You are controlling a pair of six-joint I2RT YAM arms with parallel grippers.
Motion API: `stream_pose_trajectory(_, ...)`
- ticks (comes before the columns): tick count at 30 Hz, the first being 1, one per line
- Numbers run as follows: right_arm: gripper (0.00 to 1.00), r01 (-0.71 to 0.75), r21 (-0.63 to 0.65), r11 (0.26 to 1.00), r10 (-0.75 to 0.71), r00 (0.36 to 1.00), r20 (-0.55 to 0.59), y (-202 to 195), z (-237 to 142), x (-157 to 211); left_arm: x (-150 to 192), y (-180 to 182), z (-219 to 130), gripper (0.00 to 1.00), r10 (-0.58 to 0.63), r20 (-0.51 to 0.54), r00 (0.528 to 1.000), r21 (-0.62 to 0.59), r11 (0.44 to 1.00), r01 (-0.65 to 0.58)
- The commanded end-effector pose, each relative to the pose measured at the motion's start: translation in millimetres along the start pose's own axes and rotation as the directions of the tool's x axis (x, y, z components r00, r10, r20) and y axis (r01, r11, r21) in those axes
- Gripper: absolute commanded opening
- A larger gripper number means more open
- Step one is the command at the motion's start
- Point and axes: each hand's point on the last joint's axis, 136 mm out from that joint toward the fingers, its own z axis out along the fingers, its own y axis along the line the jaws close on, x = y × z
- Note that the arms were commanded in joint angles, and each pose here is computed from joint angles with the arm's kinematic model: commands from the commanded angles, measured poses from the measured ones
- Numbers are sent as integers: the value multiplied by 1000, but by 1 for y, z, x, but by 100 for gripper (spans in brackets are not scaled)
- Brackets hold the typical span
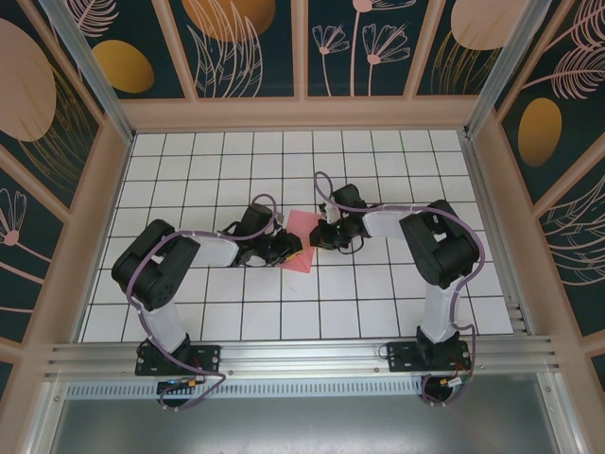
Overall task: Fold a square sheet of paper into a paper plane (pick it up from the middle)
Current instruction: Fold the triangle a second time at the center of the table.
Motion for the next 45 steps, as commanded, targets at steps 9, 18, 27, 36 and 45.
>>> stream_pose_trajectory(9,10,9,46,999,-9,1000,-18,-10,5,2,-7,-34,-10,25,79,32,996,90,993,-81)
stream_pose_trajectory(18,10,8,47,999,-7,1000,-23,-12,7,3,-6,-22,0,24,51,12,999,69,996,-52)
stream_pose_trajectory(27,10,4,55,998,-2,1000,-22,-14,7,3,-5,-7,4,24,42,13,999,16,999,-42)
stream_pose_trajectory(36,10,-3,65,998,5,1000,-21,-16,8,3,-3,6,8,24,32,8,999,-14,999,-31)
stream_pose_trajectory(45,10,-7,77,997,8,1000,-22,-19,9,3,-2,12,8,24,18,9,1000,-30,999,-17)
